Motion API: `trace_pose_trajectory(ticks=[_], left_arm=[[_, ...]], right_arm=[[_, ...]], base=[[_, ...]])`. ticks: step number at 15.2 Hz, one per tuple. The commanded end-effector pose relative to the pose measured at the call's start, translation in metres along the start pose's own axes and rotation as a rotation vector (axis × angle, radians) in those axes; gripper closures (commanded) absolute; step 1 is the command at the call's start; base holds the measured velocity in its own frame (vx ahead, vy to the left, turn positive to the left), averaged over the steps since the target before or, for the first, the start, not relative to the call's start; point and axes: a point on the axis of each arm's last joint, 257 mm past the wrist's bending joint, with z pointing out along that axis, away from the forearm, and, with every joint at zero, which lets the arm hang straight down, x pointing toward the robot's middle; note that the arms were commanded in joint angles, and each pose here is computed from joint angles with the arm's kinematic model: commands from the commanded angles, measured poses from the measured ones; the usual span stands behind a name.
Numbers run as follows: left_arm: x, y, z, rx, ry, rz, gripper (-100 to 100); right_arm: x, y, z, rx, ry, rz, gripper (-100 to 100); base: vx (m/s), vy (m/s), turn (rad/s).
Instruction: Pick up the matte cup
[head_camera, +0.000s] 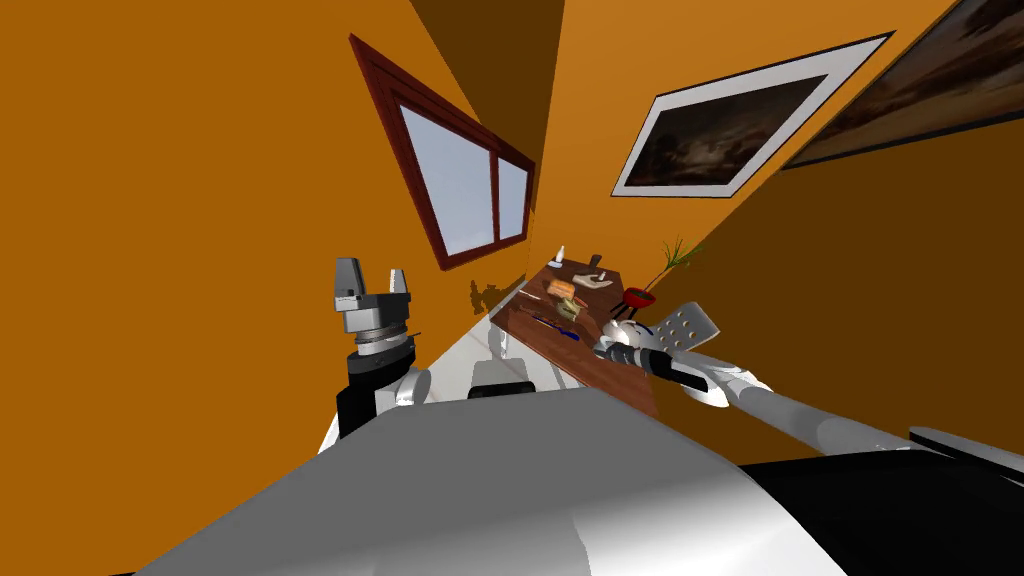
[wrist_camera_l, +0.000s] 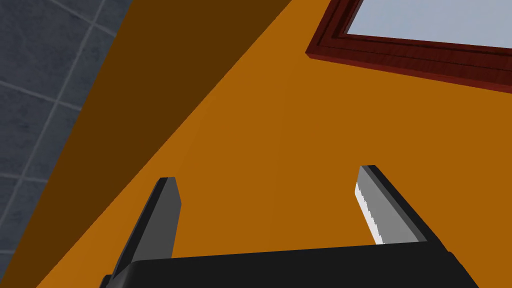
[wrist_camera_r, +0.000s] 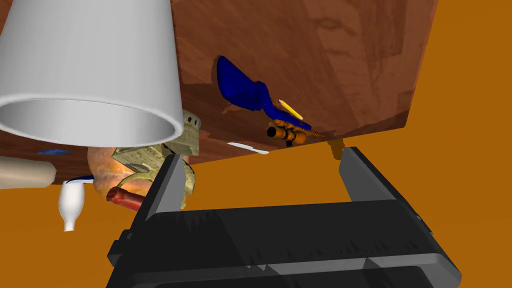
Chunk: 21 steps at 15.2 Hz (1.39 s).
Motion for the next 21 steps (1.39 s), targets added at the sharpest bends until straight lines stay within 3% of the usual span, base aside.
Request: trace_pose_trajectory(ticks=[1, 5, 7, 10, 13, 14, 18, 20, 21], left_arm=[[0.000, 0.000, 0.000, 0.000, 0.000, 0.000, 0], [0.000, 0.000, 0.000, 0.000, 0.000, 0.000, 0], [0.000, 0.000, 0.000, 0.000, 0.000, 0.000, 0], [0.000, 0.000, 0.000, 0.000, 0.000, 0.000, 0], [0.000, 0.000, 0.000, 0.000, 0.000, 0.000, 0], [0.000, 0.000, 0.000, 0.000, 0.000, 0.000, 0], [0.000, 0.000, 0.000, 0.000, 0.000, 0.000, 0], [0.000, 0.000, 0.000, 0.000, 0.000, 0.000, 0], [0.000, 0.000, 0.000, 0.000, 0.000, 0.000, 0]], right_arm=[[0.005, -0.006, 0.000, 0.007, 0.012, -0.005, -100], [0.044, -0.034, -0.025, 0.049, 0.132, -0.064, -100], [0.085, -0.054, -0.052, 0.073, 0.250, -0.108, -100], [0.085, -0.054, -0.052, 0.073, 0.250, -0.108, -100], [0.142, -0.069, -0.091, 0.083, 0.412, -0.149, -100], [0.142, -0.069, -0.091, 0.084, 0.412, -0.149, -100], [0.200, -0.073, -0.133, 0.069, 0.571, -0.173, -100], [0.217, -0.071, -0.145, 0.060, 0.616, -0.177, -100], [0.205, -0.074, -0.138, 0.066, 0.587, -0.174, -100]], base=[[0.019, 0.012, -0.040], [0.027, 0.028, 0.241], [0.042, 0.038, 0.226], [0.032, 0.030, 0.111], [0.035, 0.031, 0.277], [0.055, 0.029, 0.221], [0.053, 0.028, 0.224], [0.053, 0.020, 0.160], [0.029, 0.009, 0.049]])
